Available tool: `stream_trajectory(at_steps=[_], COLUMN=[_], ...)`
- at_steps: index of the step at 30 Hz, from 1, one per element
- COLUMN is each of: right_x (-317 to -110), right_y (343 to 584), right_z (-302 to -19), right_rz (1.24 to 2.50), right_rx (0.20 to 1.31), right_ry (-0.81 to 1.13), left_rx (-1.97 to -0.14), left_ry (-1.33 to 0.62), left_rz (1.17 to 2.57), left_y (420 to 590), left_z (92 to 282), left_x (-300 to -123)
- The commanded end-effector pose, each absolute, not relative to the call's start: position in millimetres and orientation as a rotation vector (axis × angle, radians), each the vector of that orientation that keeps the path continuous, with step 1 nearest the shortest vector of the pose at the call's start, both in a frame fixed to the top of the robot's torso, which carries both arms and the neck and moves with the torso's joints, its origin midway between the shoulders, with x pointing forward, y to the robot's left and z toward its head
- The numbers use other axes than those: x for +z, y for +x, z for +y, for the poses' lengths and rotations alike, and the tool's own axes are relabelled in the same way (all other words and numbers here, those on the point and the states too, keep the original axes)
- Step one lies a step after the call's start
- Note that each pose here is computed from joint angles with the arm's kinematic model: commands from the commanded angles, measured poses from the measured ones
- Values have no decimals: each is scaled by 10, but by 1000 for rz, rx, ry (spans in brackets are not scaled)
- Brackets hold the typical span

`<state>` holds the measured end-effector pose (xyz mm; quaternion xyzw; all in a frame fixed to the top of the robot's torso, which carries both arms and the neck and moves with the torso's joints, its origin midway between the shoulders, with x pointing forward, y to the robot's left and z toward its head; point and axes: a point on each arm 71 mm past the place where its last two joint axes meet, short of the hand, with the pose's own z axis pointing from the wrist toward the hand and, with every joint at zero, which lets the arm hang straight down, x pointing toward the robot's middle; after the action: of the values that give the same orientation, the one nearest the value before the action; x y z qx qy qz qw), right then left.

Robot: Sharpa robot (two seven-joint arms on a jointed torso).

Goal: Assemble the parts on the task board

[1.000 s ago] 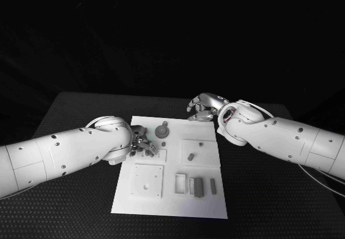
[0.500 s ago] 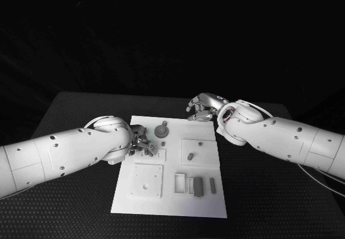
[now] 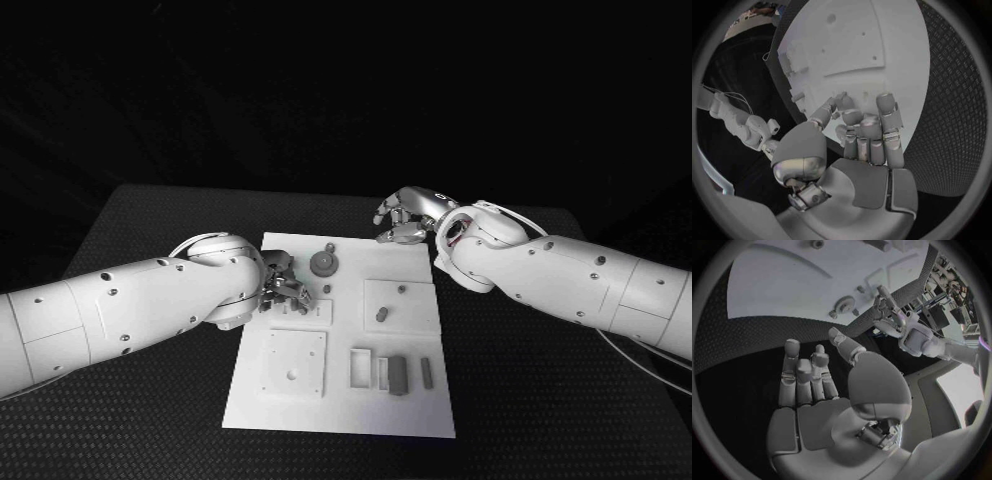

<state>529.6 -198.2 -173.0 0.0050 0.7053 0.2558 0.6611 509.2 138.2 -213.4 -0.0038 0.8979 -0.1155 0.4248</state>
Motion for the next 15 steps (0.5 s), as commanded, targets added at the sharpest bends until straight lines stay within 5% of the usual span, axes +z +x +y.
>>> stream_trajectory(at_steps=[1, 15], right_x=[-1735, -1732], right_y=[5293, 5290], right_z=[-1974, -1970], right_rz=[1601, 1597], right_rx=[583, 589], right_ry=[0, -1], left_rx=[-309, -304], left_ry=[-4, -6], left_rz=[2242, 2247], left_y=[5087, 5088], left_z=[1359, 1364], left_x=[-2129, -2132])
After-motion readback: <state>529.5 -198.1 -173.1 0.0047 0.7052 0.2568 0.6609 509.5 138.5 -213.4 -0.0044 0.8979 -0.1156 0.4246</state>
